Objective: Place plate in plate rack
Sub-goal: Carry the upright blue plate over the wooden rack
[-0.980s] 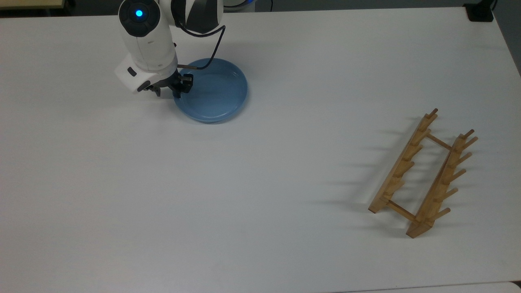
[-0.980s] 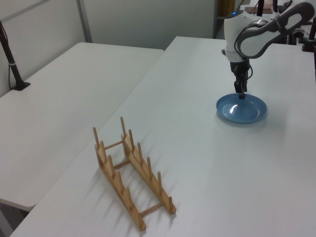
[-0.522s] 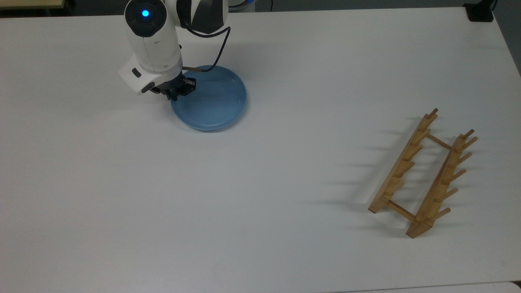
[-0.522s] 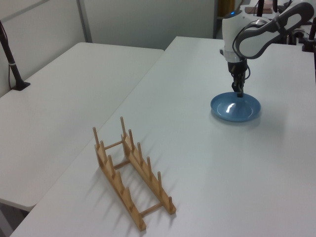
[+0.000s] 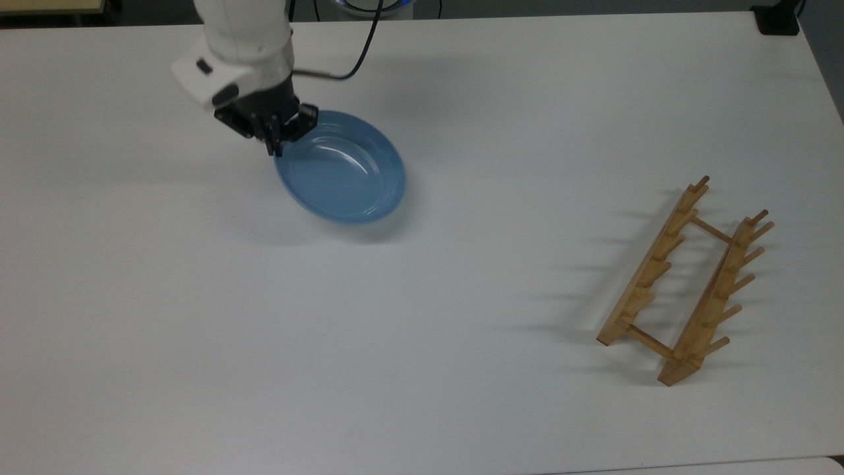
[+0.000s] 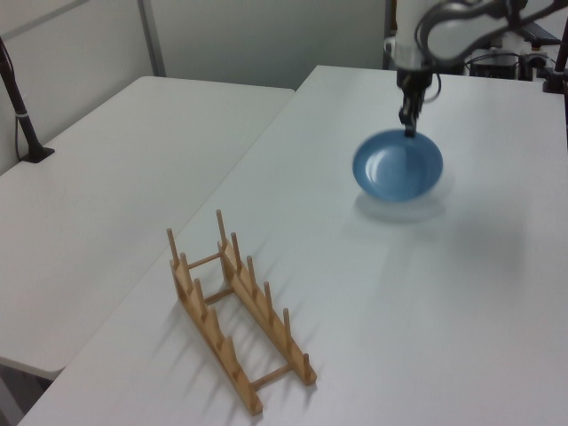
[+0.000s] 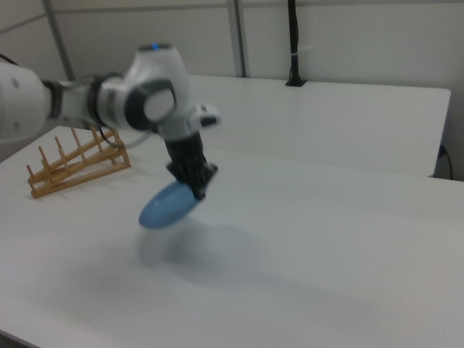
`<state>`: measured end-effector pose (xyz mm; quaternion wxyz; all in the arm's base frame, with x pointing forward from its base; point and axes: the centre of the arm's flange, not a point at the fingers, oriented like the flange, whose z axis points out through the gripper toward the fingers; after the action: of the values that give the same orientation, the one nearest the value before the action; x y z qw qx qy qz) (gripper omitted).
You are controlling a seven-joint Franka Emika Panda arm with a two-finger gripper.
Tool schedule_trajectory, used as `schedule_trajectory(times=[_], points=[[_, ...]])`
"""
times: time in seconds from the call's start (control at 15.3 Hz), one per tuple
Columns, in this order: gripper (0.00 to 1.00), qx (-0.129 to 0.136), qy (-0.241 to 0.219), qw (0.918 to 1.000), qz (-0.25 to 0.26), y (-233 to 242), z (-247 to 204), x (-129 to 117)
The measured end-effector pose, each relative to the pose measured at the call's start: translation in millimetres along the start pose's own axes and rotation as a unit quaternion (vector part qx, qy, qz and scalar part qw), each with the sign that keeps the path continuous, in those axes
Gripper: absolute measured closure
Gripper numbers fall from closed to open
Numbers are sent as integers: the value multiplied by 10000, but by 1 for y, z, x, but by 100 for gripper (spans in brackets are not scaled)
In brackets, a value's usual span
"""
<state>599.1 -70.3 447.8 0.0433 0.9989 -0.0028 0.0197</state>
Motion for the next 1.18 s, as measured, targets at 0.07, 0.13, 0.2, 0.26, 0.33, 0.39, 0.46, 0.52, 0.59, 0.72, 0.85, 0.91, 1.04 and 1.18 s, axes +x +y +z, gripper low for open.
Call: schedule_trajectory(times=[0.07, 0.13, 0.2, 0.26, 0.33, 0.39, 0.46, 0.52, 0.59, 0.72, 0.85, 0.91, 1.04, 1.18], points=[[95, 8, 168, 9999, -26, -7, -28, 3], [95, 28, 346, 9994, -53, -14, -53, 4], [95, 53, 523, 9986, -68, -21, -75, 4], [95, 68, 707, 9975, -55, -30, -96, 4], [95, 78, 873, 9961, -39, -41, -115, 4], [95, 120, 1101, 9938, -35, -63, -140, 4], [95, 155, 1230, 9923, -37, -81, -154, 4], [95, 146, 1349, 9907, -48, -102, -167, 4], [95, 73, 1463, 9892, -55, -124, -177, 2], [95, -115, 1684, 9856, -49, -165, -194, -4], [95, -293, 1928, 9808, 0, -206, -209, -13], [95, -398, 2062, 9777, 8, -226, -214, -18], [95, -670, 2392, 9686, -2, -271, -222, -33], [95, -942, 2836, 9543, 81, -317, -226, -50]])
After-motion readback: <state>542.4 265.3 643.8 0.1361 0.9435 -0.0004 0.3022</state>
